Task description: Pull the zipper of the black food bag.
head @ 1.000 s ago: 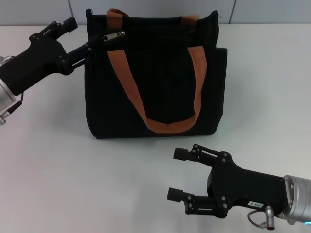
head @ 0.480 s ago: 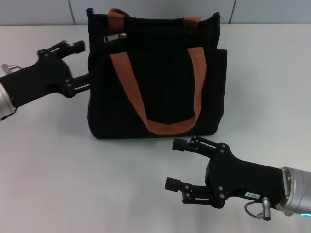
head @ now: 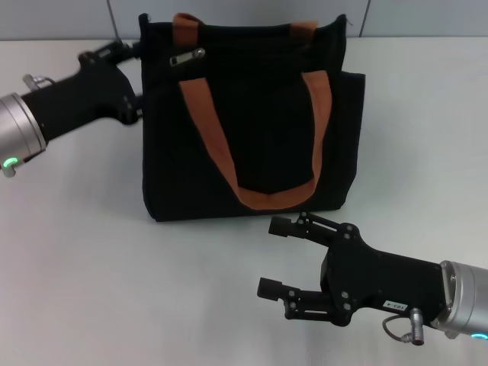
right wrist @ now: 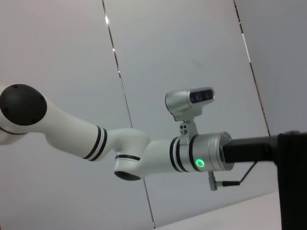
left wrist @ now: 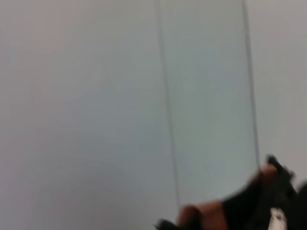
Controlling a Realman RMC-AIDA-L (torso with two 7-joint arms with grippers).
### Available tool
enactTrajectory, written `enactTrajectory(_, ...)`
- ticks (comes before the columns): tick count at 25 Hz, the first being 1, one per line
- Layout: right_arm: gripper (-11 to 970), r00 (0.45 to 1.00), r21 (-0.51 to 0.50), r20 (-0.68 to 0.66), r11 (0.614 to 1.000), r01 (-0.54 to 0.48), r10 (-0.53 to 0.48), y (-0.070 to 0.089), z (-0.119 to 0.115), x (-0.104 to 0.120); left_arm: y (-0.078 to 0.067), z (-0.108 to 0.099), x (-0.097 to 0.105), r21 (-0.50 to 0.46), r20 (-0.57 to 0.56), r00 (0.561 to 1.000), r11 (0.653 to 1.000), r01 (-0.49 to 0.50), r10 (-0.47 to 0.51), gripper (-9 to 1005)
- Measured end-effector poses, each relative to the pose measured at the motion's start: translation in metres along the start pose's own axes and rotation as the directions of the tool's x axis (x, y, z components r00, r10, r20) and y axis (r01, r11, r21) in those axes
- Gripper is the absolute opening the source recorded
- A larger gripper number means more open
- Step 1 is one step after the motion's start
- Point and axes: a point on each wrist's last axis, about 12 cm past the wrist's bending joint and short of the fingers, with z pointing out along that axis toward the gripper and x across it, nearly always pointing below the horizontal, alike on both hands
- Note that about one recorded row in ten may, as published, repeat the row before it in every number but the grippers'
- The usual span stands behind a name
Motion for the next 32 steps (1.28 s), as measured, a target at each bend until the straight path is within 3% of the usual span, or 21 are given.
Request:
enactTrajectory(4, 791, 1.000, 0.009, 0.005, 1.000, -0.001, 0.001, 0.000, -0.001, 0.000, 0.004, -0.006, -0.002, -0.066, 0.069, 0.997, 0.997, 0.050, -0.045, 736)
enactTrajectory(13, 787, 1.000, 0.009, 0.006, 1.000, 0.002, -0.002, -0.001, 0.001, -0.001, -0.001, -0.006, 0.007, -0.080, 0.057, 0.998, 0.996, 0.044, -0.040, 722)
enactTrajectory(24, 781, 1.000, 0.018, 0.013, 1.000, 0.005, -0.005, -0.003, 0.001, -0.002, -0.008, -0.006, 0.011, -0.059, 0.071, 0.996, 0.997, 0.048, -0.044, 474)
enactTrajectory(29, 779, 0.999, 0.044, 0.042, 0.999, -0.001, -0.001, -0.004, -0.001, -0.004, -0.013, -0.006, 0.011, -0.028, 0.084, 0.994, 0.997, 0.074, -0.071, 298)
enactTrajectory(32, 777, 0.991, 0.060, 0.122, 0.997, -0.054, 0.046, -0.002, -0.004, -0.010, -0.016, -0.007, 0.009, 0.000, 0.103, 0.988, 0.993, 0.116, -0.115, 184)
